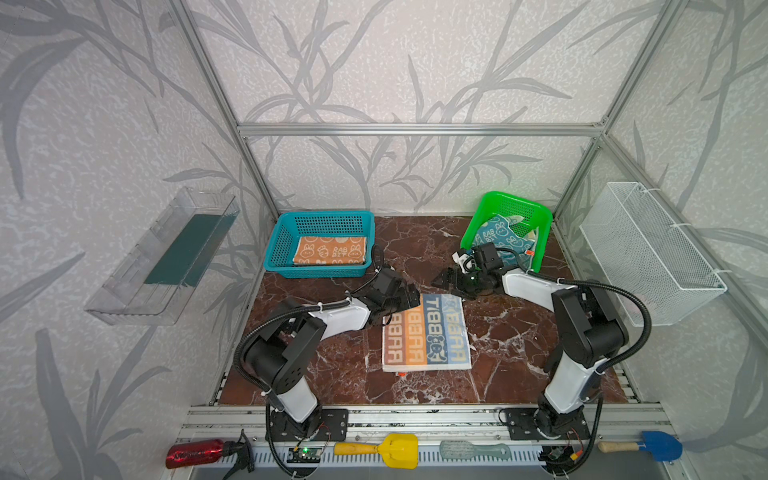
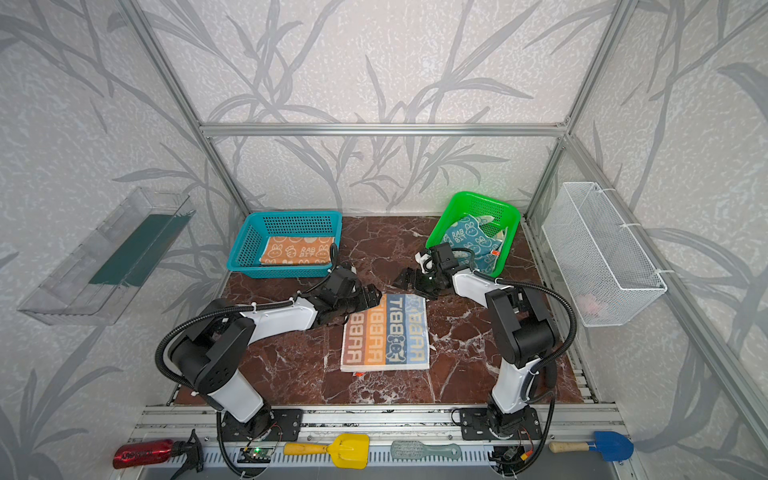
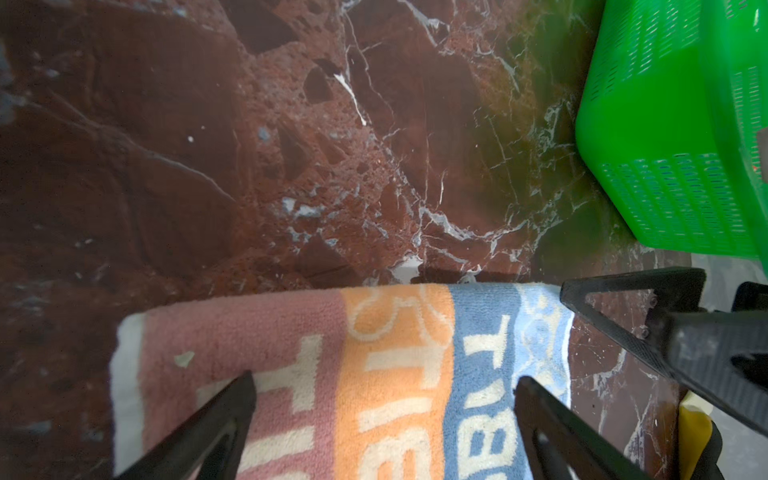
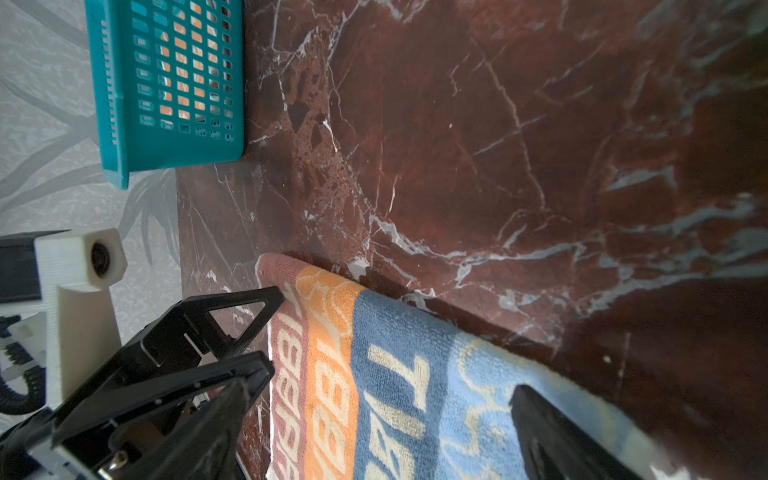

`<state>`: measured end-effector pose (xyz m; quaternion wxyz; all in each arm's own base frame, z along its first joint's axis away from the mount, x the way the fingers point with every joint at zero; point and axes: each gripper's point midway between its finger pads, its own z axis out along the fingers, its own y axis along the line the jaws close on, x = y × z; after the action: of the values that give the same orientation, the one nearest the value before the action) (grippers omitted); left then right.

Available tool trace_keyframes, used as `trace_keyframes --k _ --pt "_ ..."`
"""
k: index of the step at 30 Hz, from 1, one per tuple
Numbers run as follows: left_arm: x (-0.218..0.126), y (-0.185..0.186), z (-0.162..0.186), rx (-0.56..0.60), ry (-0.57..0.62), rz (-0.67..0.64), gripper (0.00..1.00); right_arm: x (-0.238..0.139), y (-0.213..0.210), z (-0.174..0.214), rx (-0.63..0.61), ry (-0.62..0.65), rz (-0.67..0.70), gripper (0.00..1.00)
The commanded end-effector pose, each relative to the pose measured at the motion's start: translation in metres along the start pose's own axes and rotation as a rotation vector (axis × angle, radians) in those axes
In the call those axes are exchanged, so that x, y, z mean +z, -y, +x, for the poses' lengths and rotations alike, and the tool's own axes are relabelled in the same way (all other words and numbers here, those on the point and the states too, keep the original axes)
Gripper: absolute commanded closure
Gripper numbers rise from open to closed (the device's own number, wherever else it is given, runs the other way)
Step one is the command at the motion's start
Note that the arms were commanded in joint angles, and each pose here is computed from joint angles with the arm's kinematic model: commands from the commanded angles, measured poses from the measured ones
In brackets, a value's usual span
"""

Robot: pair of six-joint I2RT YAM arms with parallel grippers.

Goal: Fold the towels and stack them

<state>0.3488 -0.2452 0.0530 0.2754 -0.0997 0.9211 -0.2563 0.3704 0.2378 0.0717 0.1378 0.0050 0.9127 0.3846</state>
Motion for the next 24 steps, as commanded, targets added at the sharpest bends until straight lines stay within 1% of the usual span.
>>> trace_keyframes --k 1,7,9,14,17,20,22,24 --pt "0.006 -0.007 -0.006 -0.022 0.013 0.011 0.01 0.011 0.012 0.009 0.020 -0.032 0.004 0.01" --pt "0.011 -0.030 -0.003 0.002 0.010 -0.041 0.01 0.016 0.031 0.010 0.026 -0.040 0.042 0.01" --pt "0.011 -0.035 -0.003 0.007 0.008 -0.058 0.01 0.017 0.040 0.011 0.020 -0.050 0.074 0.01" --pt "0.008 -0.029 -0.006 0.009 -0.005 -0.032 0.01 0.018 0.049 0.010 0.011 -0.056 0.101 0.01" --pt "0.001 -0.017 -0.011 0.017 -0.006 0.000 0.01 0.012 0.037 0.003 -0.027 -0.039 0.079 0.01" --pt "-0.012 0.000 -0.021 0.068 0.013 0.030 0.01 -0.005 0.014 -0.006 -0.088 0.005 0.041 0.01" --pt "-0.022 0.006 -0.030 0.128 0.041 0.006 0.01 -0.017 0.006 -0.010 -0.123 0.030 0.049 0.01" --pt "-0.028 0.003 -0.040 0.189 0.072 -0.044 0.01 -0.025 0.007 -0.010 -0.147 0.038 0.092 0.01"
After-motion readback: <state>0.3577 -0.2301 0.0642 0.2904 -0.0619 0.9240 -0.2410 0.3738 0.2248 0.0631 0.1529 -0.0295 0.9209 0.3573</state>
